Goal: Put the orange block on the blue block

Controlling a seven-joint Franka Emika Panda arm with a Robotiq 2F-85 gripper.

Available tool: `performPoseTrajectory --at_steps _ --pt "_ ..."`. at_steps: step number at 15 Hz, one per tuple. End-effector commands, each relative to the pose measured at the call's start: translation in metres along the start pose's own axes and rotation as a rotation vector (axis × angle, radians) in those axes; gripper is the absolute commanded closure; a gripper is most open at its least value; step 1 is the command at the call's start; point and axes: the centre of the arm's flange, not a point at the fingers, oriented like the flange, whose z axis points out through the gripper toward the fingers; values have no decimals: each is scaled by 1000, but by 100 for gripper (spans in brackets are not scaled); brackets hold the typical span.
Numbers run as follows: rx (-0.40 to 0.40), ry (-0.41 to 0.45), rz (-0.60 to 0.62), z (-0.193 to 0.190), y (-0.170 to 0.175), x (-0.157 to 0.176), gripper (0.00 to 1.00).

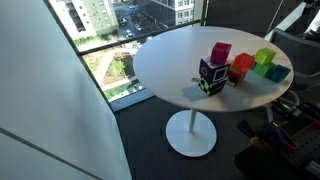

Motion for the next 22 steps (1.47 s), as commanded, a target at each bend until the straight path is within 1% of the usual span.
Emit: performPoseTrajectory --at_steps 1,5,11,14,17,22 --pt "3 13 -15 -3 -12 11 0" --pt "5 21 -40 -2 -35 22 0" --pt "-7 25 -77 -1 -82 41 0" --pt "-20 34 -67 0 -103 48 0" --pt "-14 50 -53 1 -121 51 0" --pt "24 95 -26 3 -147 54 0"
